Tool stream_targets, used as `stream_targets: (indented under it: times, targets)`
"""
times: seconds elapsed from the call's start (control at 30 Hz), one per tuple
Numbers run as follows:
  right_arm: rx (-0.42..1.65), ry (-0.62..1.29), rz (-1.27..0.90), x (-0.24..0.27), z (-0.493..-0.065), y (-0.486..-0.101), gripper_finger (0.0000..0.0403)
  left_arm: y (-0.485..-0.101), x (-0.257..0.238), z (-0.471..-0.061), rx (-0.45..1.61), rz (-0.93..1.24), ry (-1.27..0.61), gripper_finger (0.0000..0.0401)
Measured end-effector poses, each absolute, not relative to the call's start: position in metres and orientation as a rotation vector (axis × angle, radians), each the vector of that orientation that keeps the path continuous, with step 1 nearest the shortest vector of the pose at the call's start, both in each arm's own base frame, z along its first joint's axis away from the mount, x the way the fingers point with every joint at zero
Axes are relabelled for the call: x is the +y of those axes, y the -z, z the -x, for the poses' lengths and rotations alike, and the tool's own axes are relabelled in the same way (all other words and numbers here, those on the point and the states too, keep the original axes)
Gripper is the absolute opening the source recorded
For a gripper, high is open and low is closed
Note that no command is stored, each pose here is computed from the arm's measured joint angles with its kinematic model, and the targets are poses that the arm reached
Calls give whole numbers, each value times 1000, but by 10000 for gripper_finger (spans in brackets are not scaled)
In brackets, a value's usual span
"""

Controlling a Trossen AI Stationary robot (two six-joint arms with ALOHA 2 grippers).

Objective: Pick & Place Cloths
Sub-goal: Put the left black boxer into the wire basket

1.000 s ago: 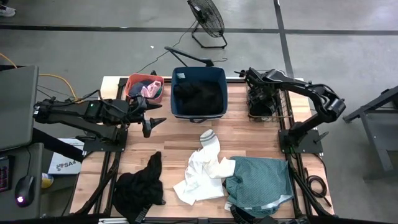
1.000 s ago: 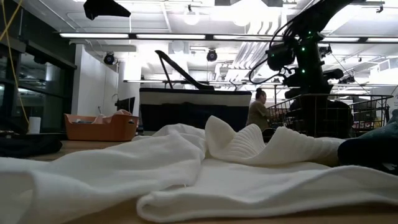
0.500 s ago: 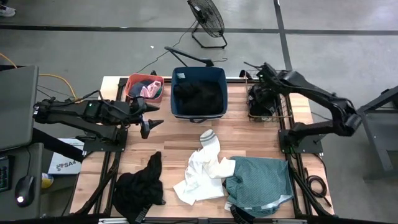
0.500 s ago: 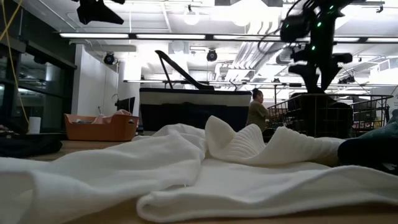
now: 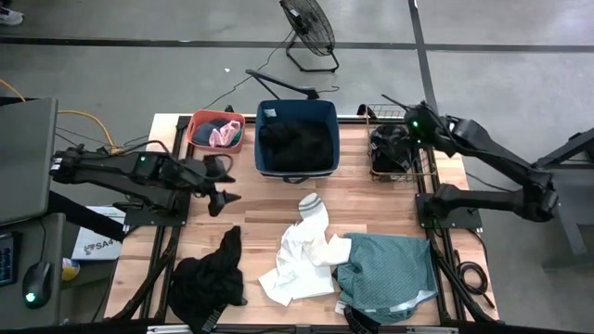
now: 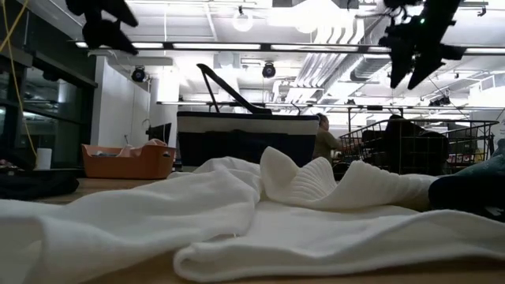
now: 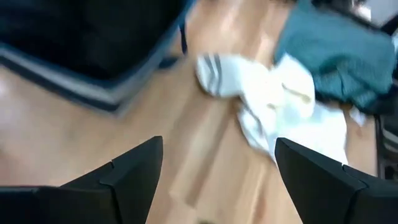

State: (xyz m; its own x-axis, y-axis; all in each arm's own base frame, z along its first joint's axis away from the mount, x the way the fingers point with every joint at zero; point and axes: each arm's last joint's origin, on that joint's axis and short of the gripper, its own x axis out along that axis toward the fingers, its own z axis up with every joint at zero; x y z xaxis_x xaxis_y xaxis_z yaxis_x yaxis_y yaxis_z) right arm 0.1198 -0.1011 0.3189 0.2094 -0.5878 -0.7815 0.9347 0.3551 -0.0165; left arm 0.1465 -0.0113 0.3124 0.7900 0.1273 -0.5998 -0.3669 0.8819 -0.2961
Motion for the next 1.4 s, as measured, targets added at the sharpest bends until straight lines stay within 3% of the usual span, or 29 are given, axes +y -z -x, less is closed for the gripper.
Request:
stream_targets:
  times: [0.3, 1.0, 1.4]
  targets:
    - [746, 935, -462, -65, -131, -326, 241, -263, -26, -153, 830, 550, -203, 305]
    - [739, 730, -240, -25, -148, -329, 241, -206, -144, -157, 1192, 240, 274, 305]
    - [723, 684, -229, -19, -151, -330, 241, -166, -177, -158, 1319, 147, 280, 305]
